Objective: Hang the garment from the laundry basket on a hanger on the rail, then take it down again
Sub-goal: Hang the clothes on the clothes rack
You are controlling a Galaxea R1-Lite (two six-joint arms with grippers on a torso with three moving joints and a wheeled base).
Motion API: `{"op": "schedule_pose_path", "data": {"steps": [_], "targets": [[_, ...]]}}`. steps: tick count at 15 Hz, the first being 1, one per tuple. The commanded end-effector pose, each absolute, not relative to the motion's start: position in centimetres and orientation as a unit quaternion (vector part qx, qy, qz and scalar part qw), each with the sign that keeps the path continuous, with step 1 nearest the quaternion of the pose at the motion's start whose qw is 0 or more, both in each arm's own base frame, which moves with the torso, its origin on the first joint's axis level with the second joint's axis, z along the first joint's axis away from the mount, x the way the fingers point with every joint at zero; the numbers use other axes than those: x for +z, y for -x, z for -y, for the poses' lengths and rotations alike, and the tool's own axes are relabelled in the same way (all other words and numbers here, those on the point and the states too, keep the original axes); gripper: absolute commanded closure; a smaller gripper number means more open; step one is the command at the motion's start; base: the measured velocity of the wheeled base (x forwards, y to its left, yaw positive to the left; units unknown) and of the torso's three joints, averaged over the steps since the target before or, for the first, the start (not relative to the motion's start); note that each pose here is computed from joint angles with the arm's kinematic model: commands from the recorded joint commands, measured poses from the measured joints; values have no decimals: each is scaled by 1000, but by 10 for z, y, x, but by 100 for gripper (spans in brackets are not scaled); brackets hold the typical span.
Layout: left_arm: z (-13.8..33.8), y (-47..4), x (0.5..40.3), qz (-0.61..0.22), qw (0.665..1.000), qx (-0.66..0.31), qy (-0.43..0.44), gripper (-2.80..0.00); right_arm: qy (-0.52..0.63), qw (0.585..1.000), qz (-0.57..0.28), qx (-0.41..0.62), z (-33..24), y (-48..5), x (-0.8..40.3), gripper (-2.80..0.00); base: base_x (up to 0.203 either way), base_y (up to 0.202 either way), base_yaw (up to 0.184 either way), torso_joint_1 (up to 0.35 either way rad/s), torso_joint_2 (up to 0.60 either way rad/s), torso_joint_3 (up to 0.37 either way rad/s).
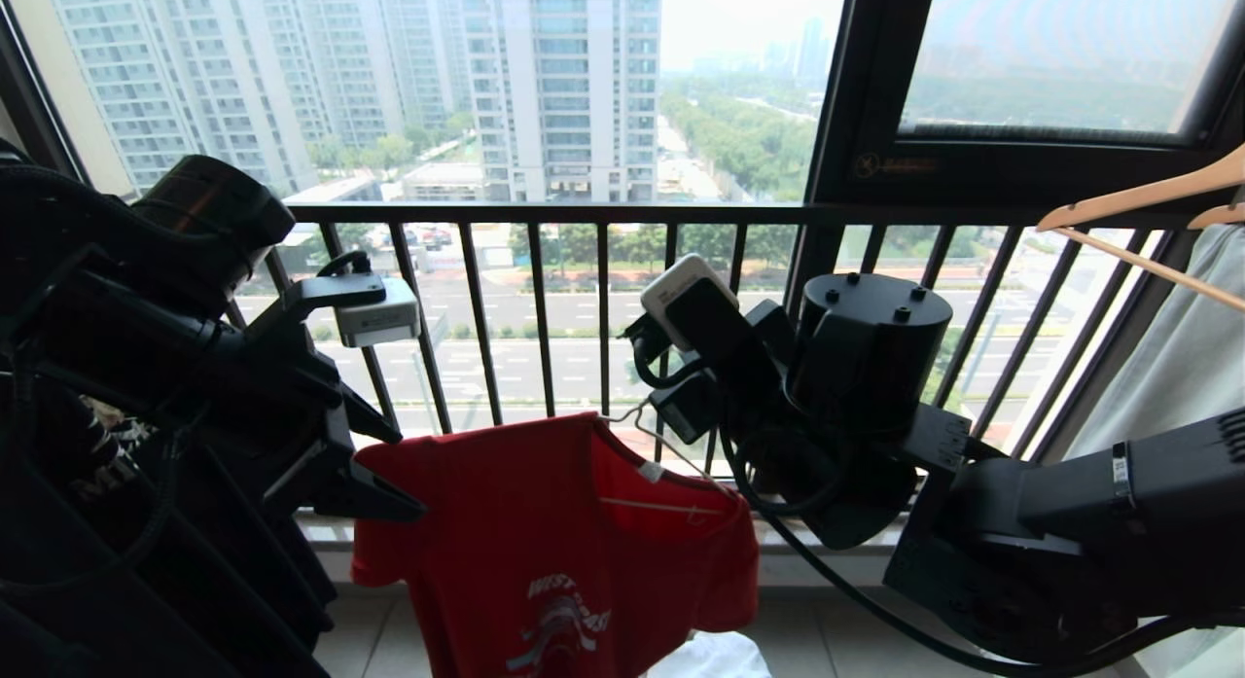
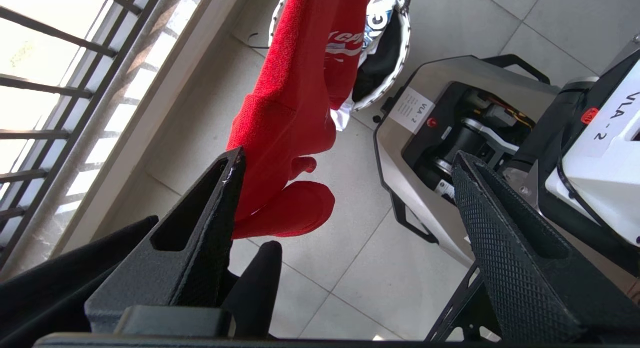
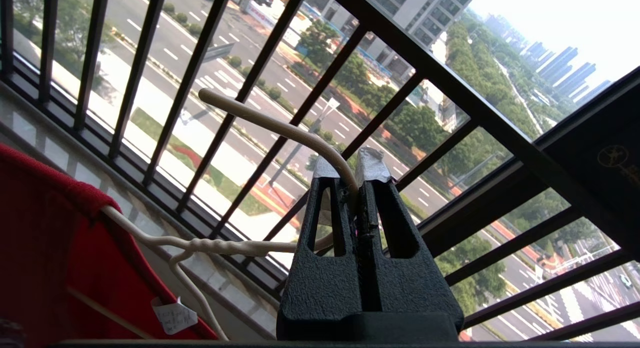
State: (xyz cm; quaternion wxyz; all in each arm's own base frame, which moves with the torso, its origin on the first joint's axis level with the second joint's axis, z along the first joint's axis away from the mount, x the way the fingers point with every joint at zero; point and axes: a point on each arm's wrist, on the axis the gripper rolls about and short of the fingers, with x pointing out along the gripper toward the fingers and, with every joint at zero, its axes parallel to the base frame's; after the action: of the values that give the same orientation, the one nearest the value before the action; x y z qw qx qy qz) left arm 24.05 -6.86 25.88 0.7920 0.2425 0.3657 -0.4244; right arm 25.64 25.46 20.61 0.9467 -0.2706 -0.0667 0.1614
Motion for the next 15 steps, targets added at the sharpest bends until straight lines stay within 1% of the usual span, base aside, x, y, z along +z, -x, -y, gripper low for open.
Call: {"op": "schedule_pose_path", "data": {"steps": [1,3,5,10,15], "targets": [[74,-248,250,-375,783,-433,-243,-280,266,947,76,161,-254,-254,212,0,0,0,0,0,0,0],[78,-257,247,-365,787,-432,-246,-280,264,947,80,165,-257,-252,214,0,0,0,0,0,0,0],[79,-262,256,-330,804,-426,-251,-280,263,946,81,171,-260,-249,214,0,0,0,0,0,0,0],[70,-229,279,-292,822,-417,-256,-280,262,947,82,169,-258,-248,215,0,0,0,0,0,0,0],[77,-245,270,-306,813,-425,-256,-280,254,947,95,175,-262,-243,224,0,0,0,0,0,0,0]]}}
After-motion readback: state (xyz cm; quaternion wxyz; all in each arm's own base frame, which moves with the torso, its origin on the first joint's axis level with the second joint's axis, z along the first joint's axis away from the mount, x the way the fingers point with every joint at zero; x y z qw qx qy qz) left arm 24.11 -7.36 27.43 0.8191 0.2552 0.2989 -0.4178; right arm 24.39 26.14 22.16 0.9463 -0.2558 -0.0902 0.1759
